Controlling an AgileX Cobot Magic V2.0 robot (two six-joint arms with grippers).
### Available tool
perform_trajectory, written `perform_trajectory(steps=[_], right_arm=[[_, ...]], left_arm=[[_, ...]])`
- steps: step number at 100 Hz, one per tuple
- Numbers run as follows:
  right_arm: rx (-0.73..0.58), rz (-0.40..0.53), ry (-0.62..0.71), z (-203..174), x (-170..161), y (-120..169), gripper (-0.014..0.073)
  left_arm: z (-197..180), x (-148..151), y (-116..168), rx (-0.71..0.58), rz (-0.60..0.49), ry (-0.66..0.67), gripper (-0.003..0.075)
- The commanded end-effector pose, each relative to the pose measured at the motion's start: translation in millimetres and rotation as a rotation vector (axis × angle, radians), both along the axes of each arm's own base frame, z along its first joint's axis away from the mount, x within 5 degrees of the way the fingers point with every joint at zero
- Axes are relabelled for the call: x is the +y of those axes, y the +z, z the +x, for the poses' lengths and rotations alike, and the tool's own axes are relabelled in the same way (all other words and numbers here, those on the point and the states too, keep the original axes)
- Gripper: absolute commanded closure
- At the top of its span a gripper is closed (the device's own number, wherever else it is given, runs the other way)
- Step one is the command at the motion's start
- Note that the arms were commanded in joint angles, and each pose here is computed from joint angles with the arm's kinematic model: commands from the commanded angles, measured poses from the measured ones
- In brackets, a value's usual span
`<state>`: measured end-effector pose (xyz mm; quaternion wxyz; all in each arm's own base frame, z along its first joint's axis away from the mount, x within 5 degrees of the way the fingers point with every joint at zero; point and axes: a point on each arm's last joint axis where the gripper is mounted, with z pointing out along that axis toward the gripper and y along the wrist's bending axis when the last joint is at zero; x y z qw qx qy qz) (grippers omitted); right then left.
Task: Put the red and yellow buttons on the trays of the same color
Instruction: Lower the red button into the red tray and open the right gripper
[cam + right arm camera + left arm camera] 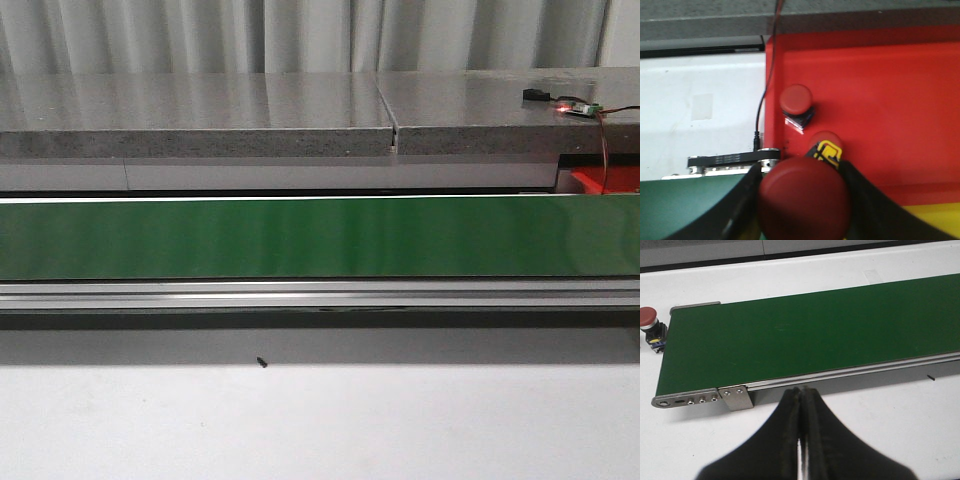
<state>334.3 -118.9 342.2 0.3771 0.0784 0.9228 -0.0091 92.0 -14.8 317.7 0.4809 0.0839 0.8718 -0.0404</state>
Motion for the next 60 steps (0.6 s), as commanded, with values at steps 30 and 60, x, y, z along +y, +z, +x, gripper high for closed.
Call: perform_trajectory(steps=[30,60], right_arm=[[-0.093,0.019,-0.091,46,-34,2,0.0370],[-0.078,0.092,-0.167,86,-56,-31,0.0370]], left_arm=[[3,-1,13,-0.081,-0.025,0.003,0.0739],[3,-1,13,-0.081,-0.025,0.003,0.0739]])
